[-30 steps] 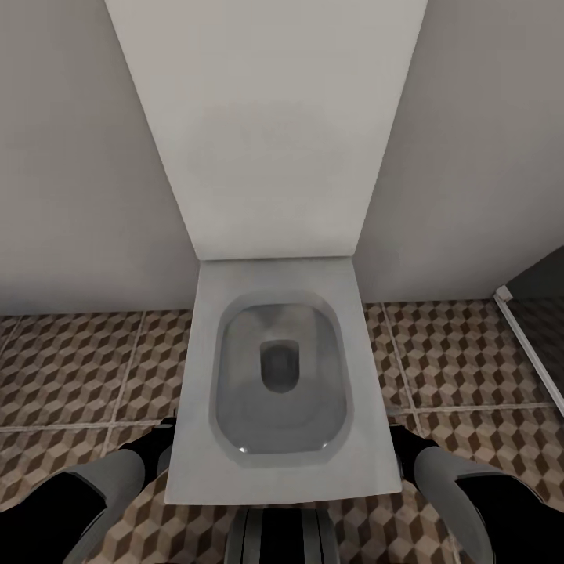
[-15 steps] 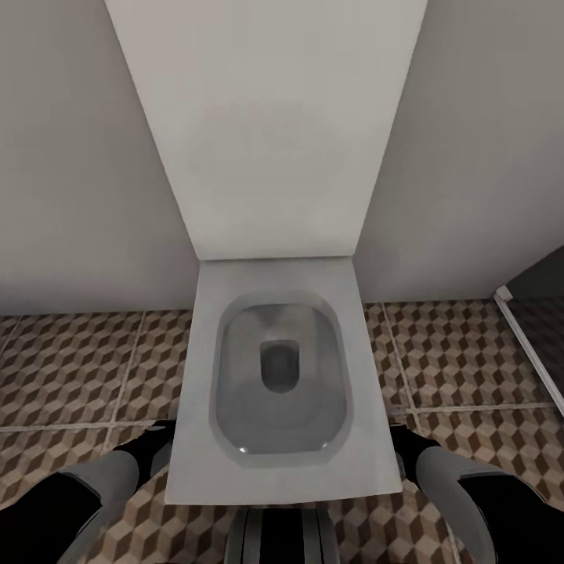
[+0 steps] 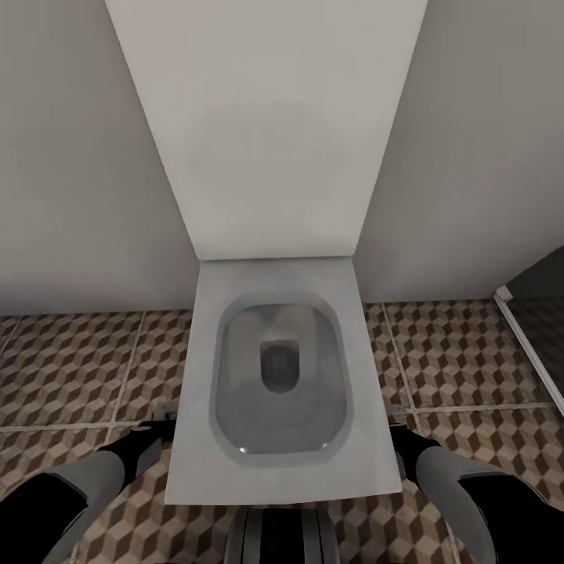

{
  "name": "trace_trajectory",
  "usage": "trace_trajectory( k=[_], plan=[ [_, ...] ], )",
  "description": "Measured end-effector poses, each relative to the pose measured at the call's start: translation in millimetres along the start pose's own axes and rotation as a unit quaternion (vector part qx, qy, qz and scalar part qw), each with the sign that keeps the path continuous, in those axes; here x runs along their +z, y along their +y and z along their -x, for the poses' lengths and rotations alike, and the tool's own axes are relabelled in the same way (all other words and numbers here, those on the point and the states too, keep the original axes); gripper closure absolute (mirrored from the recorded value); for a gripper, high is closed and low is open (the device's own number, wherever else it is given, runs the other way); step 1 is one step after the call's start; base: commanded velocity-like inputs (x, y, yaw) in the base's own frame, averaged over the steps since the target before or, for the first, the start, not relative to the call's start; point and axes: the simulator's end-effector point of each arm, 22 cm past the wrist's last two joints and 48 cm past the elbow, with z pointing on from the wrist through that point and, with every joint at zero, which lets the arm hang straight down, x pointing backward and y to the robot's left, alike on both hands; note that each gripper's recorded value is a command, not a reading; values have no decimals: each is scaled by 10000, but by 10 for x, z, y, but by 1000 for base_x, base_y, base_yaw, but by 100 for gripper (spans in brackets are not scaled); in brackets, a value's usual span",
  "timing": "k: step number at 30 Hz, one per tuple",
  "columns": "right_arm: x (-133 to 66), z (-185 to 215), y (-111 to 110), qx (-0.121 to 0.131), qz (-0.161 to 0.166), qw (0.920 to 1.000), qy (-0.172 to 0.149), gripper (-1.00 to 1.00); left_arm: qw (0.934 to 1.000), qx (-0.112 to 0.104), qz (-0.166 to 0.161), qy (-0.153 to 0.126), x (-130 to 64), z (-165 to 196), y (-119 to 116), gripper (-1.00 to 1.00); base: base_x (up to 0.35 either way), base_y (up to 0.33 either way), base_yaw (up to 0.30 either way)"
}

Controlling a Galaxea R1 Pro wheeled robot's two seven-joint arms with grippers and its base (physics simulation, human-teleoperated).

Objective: Take the four mousetraps from the cabinet in the bathroom and place them on the bathroom floor. Make sure all four end up on the same floor surface, and ensure that at least two of them are either under or directly next to the same bathroom sink.

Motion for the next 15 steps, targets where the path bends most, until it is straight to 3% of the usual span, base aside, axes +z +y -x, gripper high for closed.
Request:
trace_trajectory(
  k=[15],
  plan=[
    [5, -12, -61, 4, -42, 10000, 10, 100, 10000, 15, 13, 5, 1, -7, 28, 100, 0, 0, 0]
  ],
)
